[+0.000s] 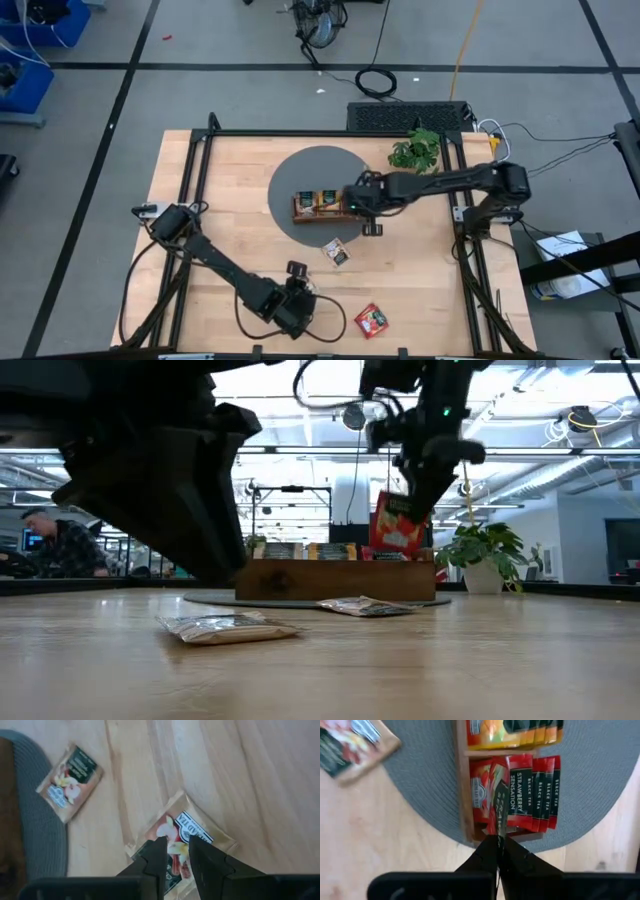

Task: Pick & Place Tea
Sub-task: Put the red tea bag into the right section of the wooden organizer

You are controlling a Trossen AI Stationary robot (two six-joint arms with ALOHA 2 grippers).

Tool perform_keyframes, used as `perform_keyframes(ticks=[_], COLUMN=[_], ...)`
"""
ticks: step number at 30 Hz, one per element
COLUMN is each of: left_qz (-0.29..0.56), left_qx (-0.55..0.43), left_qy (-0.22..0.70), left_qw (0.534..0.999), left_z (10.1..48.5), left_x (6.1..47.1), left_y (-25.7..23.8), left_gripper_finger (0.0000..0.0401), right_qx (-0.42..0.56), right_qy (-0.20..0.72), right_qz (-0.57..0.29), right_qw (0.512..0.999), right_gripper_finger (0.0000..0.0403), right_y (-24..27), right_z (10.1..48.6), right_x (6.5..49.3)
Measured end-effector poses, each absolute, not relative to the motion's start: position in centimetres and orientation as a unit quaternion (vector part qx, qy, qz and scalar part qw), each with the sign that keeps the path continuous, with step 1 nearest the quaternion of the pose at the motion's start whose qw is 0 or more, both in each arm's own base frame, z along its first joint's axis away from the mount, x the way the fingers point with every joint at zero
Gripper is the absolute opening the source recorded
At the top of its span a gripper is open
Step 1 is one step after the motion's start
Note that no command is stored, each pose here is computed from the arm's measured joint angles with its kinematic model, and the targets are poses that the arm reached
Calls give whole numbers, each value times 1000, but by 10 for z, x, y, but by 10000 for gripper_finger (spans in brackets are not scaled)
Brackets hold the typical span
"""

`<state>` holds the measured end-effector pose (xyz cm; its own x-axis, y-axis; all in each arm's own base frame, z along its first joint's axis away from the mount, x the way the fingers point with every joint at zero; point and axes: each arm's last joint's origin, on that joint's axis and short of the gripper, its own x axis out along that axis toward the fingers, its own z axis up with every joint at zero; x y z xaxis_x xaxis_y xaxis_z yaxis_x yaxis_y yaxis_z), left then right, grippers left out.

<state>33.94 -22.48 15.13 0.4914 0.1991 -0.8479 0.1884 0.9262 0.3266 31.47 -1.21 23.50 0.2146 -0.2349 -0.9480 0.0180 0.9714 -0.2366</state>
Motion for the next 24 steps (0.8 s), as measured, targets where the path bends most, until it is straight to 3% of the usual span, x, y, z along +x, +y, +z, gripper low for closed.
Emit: perform_keyframes(ticks=[24], left_qz=[46], left_qx=[187], left_qy=[497], left_qw=[846], left_z=[152], left_x=[341], left_y=[-219], left_gripper_finger=[88], right_qx=[-73], right_qy=[661], right_qz=[-48], right_qw=[746], right_gripper_finger=[0], right_y=[-37], right_z=[201], right_x=[331])
